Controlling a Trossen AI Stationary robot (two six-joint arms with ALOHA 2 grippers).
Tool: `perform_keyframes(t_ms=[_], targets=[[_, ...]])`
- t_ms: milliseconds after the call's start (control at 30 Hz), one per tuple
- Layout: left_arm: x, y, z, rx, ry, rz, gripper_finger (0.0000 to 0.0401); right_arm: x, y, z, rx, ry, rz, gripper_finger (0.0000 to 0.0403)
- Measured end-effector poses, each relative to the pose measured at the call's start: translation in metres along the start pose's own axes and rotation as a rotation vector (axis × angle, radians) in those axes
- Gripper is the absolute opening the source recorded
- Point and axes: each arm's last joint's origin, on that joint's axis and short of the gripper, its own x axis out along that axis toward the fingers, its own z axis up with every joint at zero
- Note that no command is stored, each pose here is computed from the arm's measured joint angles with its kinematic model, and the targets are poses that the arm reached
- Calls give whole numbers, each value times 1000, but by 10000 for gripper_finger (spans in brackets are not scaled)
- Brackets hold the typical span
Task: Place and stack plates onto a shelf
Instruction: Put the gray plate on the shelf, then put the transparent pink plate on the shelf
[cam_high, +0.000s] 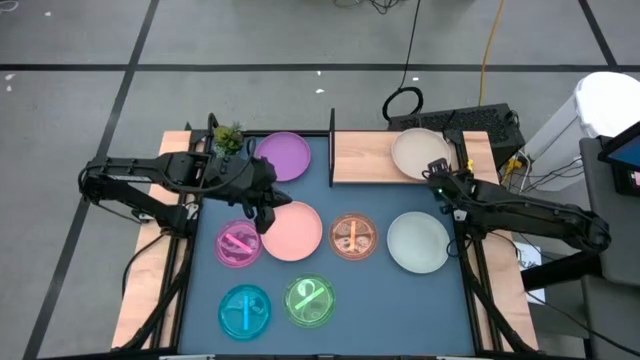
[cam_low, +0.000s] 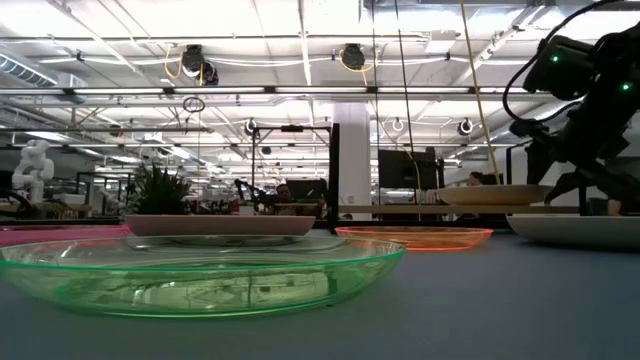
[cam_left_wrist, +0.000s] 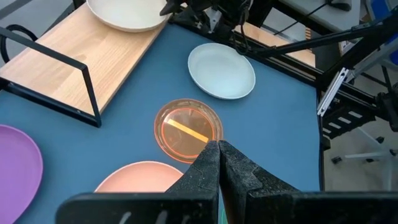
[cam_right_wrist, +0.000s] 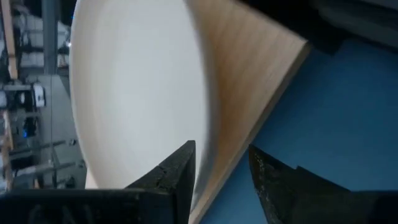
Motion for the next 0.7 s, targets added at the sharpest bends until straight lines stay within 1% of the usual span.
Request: perform_keyframes(t_ms=[133, 333, 533, 700], targets=[[0, 0, 0, 0, 0, 1, 3, -4, 1, -2, -40, 57, 27, 133], [0, 0, 0, 0, -5, 10, 3, -7, -1, -2, -66, 77, 35, 133], [0, 0, 0, -12, -5, 11, 3, -10, -1, -5, -86, 131, 45, 133], [0, 0, 0, -30, -5, 11, 3, -13, 1, -7, -109, 164, 91, 139]])
